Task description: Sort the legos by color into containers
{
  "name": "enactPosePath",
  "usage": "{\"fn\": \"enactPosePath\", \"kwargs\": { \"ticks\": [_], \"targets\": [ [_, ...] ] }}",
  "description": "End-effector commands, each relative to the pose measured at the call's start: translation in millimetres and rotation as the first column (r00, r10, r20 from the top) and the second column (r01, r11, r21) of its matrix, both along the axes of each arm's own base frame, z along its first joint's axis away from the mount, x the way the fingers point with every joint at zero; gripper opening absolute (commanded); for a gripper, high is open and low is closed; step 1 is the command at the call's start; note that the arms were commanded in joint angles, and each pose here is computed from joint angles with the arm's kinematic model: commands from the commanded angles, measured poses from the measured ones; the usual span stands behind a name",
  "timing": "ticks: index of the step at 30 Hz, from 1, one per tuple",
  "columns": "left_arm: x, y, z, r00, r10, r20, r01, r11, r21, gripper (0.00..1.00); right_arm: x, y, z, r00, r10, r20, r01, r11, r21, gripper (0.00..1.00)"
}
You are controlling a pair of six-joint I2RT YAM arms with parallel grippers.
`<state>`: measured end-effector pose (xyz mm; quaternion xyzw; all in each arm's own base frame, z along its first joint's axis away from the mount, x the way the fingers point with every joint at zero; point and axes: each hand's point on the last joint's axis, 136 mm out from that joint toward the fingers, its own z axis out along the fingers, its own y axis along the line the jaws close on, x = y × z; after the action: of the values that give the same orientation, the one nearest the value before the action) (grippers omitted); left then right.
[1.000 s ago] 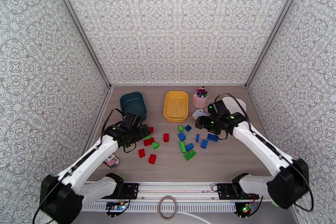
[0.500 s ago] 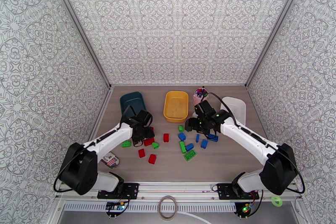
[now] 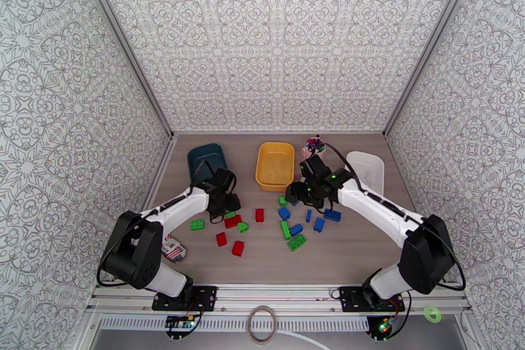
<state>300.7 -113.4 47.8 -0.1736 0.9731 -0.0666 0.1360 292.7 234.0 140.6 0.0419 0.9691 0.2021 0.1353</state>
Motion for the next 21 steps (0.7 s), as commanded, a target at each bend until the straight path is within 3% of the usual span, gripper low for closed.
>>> {"fn": "enactPosePath", "kwargs": {
  "ticks": [1,14,21],
  "targets": [
    [8.8,-5.6,-4.1,1.000,-0.029,0.007,0.029,0.999,-0.021,0.61,6.5,12.6,12.0,1.000,0.016,0.018,-0.017,0.999,0.031,0.77],
    [7.0,-3.8,-2.8,0.999,-0.028,0.016,0.028,0.999,-0.022,0.40,10.2,12.8,14.5,1.000,0.019,0.022,-0.019,1.000,0.016,0.74],
    [4.2,-3.8,4.9,0.999,-0.030,0.023,0.031,0.999,-0.030,0.31,14.8,4.9,22.1,0.999,0.003,0.038,-0.002,0.999,-0.036,0.77]
  ]
}}
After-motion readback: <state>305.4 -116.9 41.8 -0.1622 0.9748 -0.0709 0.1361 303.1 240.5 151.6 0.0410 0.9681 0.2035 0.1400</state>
